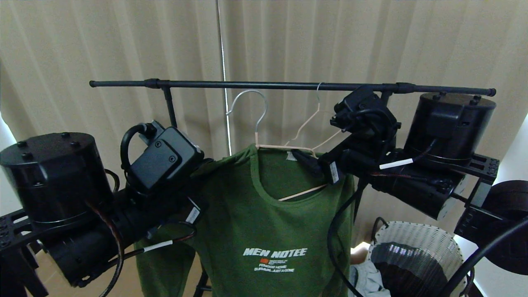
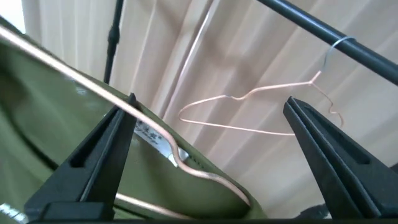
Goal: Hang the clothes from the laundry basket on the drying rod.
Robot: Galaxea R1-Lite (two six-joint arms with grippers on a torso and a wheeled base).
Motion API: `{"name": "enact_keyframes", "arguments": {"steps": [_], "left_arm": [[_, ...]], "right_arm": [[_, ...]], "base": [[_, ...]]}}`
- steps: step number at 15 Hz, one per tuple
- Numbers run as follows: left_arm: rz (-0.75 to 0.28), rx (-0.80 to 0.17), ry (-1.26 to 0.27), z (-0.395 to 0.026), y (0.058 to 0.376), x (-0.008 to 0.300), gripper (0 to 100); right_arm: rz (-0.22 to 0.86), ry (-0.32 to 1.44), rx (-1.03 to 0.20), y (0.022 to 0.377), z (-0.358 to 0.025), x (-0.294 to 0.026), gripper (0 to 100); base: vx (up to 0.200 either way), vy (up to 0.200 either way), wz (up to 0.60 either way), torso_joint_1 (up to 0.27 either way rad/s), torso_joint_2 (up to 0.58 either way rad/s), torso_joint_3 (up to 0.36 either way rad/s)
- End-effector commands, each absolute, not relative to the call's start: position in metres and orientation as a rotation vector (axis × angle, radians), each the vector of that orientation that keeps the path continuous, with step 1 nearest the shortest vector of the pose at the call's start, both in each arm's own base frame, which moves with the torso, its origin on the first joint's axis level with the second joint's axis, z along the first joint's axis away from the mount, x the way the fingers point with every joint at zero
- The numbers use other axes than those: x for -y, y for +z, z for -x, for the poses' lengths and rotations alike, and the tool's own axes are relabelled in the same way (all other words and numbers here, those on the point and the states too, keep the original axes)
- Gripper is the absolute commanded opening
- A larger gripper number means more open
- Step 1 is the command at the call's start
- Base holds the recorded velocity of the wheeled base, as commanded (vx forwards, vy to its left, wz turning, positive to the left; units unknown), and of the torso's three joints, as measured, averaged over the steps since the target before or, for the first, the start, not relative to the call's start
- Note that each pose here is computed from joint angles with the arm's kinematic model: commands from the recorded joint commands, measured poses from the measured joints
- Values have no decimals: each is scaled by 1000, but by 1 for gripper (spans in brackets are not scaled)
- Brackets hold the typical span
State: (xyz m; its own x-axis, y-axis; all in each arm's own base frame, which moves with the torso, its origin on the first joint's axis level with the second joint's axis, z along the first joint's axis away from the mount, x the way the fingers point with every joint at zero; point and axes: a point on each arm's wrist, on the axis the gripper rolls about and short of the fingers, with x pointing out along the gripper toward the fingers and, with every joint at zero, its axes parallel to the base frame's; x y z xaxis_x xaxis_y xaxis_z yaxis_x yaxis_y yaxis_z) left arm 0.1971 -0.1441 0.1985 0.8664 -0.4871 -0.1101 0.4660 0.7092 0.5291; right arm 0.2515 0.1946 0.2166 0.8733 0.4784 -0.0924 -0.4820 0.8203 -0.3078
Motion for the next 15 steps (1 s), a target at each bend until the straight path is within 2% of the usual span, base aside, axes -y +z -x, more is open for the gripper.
{"name": "enact_keyframes", "arguments": {"steps": [1,10,11,15], "left_arm": [[-571,60,-545,-194,200,148,0],[-566,76,-555,-192,202,150,0],[-565,78,-555,-192,202,150,0],[-560,82,-552,-191,204,149,0]], "right_arm": [[335,512,-21,213,-252,-195,100],[351,523,-28,208,-252,-197,100],[352,524,-31,207,-252,-197,0],[351,523,-28,208,-251,-196,0]], "base": [[0,0,0,0,0,0],[0,0,0,0,0,0],[0,0,0,0,0,0],[0,0,0,0,0,0]]}}
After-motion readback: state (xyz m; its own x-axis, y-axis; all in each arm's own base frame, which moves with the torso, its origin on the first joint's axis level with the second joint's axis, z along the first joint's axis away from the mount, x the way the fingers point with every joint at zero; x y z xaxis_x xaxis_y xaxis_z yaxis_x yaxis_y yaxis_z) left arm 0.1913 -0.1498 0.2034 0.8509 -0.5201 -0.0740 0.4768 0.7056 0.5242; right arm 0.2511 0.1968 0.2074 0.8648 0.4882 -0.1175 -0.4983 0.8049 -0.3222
